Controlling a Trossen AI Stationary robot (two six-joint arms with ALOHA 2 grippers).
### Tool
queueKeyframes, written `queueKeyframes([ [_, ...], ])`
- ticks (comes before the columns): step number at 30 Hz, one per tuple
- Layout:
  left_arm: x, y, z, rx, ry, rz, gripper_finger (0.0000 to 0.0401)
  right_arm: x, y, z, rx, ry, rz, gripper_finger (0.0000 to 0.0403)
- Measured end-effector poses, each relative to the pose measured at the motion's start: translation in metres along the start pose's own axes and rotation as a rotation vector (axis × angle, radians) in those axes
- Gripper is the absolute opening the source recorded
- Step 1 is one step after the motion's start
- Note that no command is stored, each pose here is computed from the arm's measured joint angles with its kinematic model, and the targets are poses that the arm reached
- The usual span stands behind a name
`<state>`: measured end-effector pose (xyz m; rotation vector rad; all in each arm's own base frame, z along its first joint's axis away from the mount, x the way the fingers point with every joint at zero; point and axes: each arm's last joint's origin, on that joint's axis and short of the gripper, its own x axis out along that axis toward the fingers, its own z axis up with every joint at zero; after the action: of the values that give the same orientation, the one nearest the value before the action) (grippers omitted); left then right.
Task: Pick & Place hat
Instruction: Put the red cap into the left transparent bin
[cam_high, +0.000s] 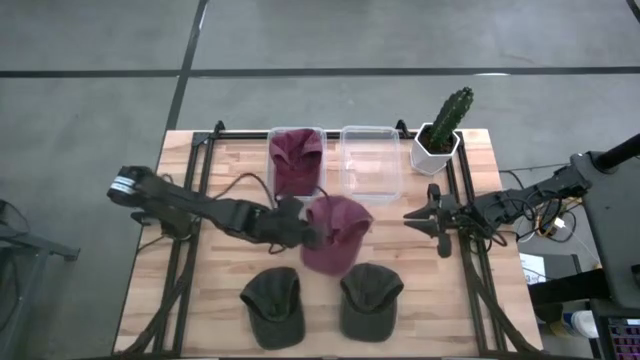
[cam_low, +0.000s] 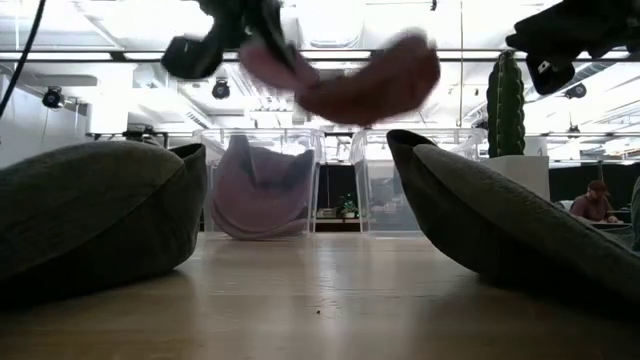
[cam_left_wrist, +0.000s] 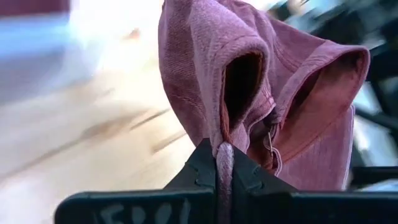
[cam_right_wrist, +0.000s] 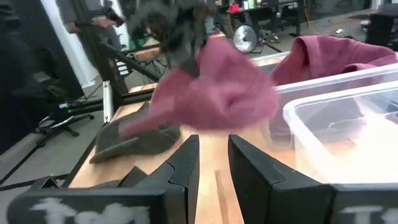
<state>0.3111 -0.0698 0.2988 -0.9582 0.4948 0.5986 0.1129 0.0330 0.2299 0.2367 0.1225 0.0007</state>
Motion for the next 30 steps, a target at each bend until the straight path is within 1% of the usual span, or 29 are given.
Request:
queueKeyframes([
  [4, -0.035, -0.014, 0.024, 0.013, -0.116, -0.09, 0.0005, -0.003, 0.0, -0.006, -0.006, -0.035, 0.09, 0.0073],
  [7, -0.061, -0.018, 0.041, 0.022, -0.216, -0.126, 0.0005, -0.005, -0.002, -0.012, 0.013, -0.069, 0.118, 0.0068],
  [10, -0.079, -0.013, 0.058, 0.015, -0.32, -0.091, 0.0005, -0.006, -0.005, -0.019, 0.041, -0.085, 0.124, 0.007],
  [13, -0.09, -0.005, 0.072, -0.01, -0.399, -0.053, 0.0005, -0.008, -0.006, -0.019, 0.061, -0.108, 0.134, 0.0074],
  [15, -0.09, 0.002, 0.08, -0.024, -0.425, -0.022, 0.0005, -0.009, -0.006, -0.018, 0.06, -0.12, 0.137, 0.0077],
  [18, -0.085, 0.015, 0.093, -0.024, -0.437, 0.073, 0.0005, -0.009, -0.006, -0.018, 0.058, -0.121, 0.136, 0.0081],
  [23, -0.072, 0.04, 0.114, -0.055, -0.392, 0.225, 0.0005, -0.009, -0.006, -0.018, 0.059, -0.122, 0.137, 0.008],
  [25, -0.069, 0.047, 0.122, -0.069, -0.387, 0.262, 0.0005, -0.009, -0.006, -0.018, 0.062, -0.121, 0.137, 0.0077],
  [30, -0.061, 0.063, 0.137, -0.089, -0.355, 0.298, 0.0005, -0.009, -0.006, -0.018, 0.062, -0.121, 0.137, 0.0069],
])
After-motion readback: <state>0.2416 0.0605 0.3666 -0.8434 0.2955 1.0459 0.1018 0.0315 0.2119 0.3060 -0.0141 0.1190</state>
